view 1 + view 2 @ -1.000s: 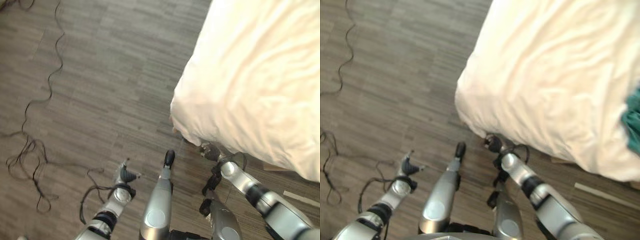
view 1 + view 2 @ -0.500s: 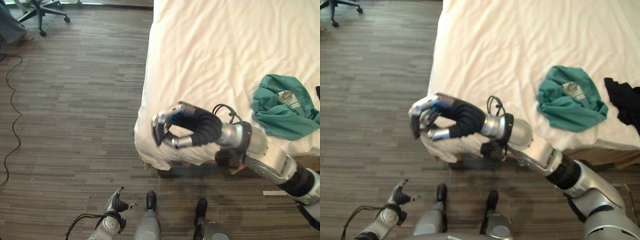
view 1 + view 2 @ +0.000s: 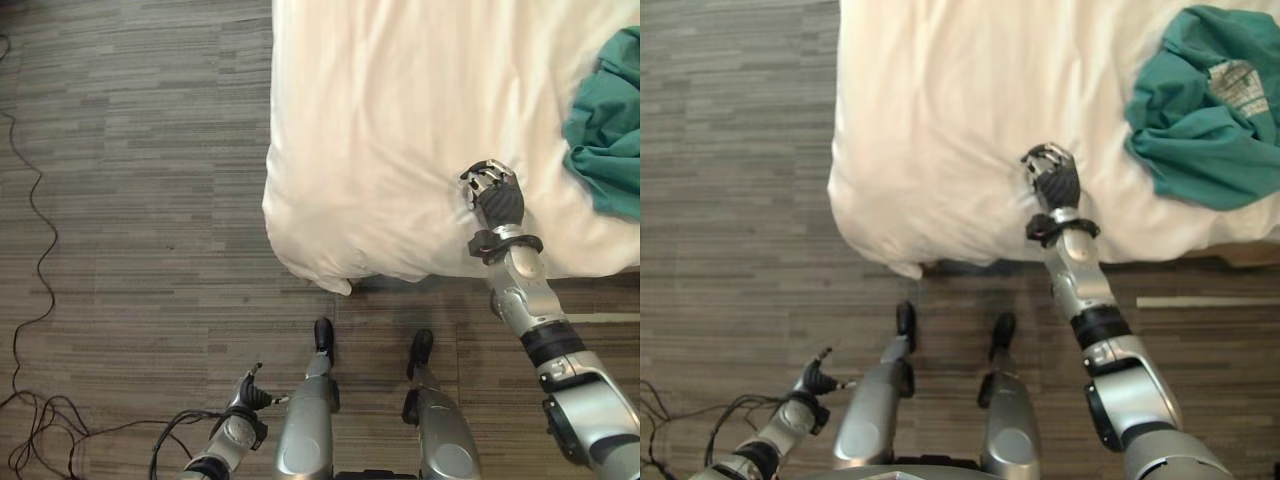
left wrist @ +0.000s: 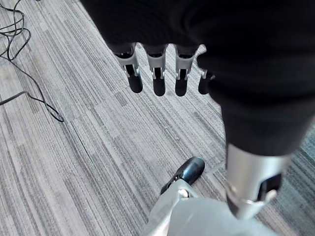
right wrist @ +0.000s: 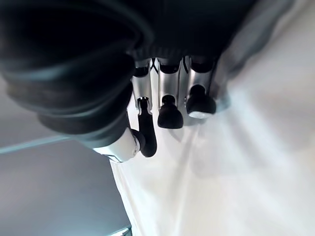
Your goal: Tidy up the quilt and then pick up the clothes from the bed and put them into the laundry hamper.
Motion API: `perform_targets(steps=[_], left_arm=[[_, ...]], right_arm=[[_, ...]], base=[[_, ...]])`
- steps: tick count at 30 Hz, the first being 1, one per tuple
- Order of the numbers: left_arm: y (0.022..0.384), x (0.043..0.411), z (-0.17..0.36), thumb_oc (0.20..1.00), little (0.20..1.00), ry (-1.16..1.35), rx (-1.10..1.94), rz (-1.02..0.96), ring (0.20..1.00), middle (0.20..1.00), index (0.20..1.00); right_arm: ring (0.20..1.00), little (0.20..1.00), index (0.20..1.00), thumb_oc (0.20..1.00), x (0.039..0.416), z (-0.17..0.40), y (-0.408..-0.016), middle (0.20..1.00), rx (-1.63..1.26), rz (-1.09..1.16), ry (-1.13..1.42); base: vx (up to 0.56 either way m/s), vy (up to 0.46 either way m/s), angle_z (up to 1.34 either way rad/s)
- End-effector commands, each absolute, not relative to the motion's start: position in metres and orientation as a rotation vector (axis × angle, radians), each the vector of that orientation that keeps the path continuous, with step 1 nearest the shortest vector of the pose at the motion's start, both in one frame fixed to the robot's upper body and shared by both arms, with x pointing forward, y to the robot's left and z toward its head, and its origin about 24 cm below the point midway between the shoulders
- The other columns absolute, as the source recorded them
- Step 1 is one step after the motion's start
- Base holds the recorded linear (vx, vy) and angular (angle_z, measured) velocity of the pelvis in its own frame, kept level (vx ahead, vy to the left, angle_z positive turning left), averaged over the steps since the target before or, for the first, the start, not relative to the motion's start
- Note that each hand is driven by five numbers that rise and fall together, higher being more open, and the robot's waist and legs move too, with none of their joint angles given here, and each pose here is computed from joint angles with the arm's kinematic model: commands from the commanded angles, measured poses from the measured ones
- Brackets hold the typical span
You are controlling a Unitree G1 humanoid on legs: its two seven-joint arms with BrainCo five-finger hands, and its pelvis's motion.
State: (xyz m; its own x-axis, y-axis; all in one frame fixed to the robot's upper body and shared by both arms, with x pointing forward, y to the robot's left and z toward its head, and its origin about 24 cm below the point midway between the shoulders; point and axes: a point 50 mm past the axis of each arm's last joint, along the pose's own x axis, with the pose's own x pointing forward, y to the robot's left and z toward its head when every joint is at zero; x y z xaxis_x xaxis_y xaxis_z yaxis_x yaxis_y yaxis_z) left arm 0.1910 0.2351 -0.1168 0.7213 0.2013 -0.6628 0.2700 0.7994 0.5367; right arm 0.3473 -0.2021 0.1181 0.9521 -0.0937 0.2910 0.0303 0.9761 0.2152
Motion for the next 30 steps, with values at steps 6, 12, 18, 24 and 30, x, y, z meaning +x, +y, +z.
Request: perform_targets(steps=[6, 12, 18, 24, 30], left_arm=[[0.266, 0.195, -0.107, 1.0, 1.0, 0.806, 0.673, 0.033, 1.0, 1.0, 1.0], [0.278, 0.173, -0.115, 1.0, 1.0, 0.904, 0.615, 0.078, 1.0, 1.0, 1.0], [0.28, 0.134, -0.133, 1.0, 1.0, 1.047, 0.615, 0.044, 1.0, 1.0, 1.0], [0.264, 0.143, -0.135, 1.0, 1.0, 0.996, 0.511, 0.076, 1.0, 1.0, 1.0], [0.229, 0.166, -0.134, 1.0, 1.0, 0.913, 0.535, -0.087, 1.0, 1.0, 1.0]], right_arm=[[0.2, 0.2, 0.2, 0.2, 0.21, -0.073, -0.274, 0.2, 0.194, -0.425, 0.475], [1.0, 1.0, 1.0, 1.0, 0.126, -0.139, -0.267, 1.0, -0.017, -0.402, 0.977], [1.0, 1.0, 1.0, 1.0, 0.119, -0.146, -0.259, 1.0, -0.188, -0.266, 1.084], [1.0, 1.0, 1.0, 1.0, 0.14, -0.139, -0.255, 1.0, -0.346, -0.128, 1.024], [1.0, 1.0, 1.0, 1.0, 0.132, -0.143, -0.251, 1.0, -0.501, 0.004, 1.065]], base=[[0.1, 0.062, -0.14], [0.16, 0.046, -0.77], [0.23, -0.152, -1.21], [0.09, 0.109, -1.78], [0.24, 0.198, -2.44]])
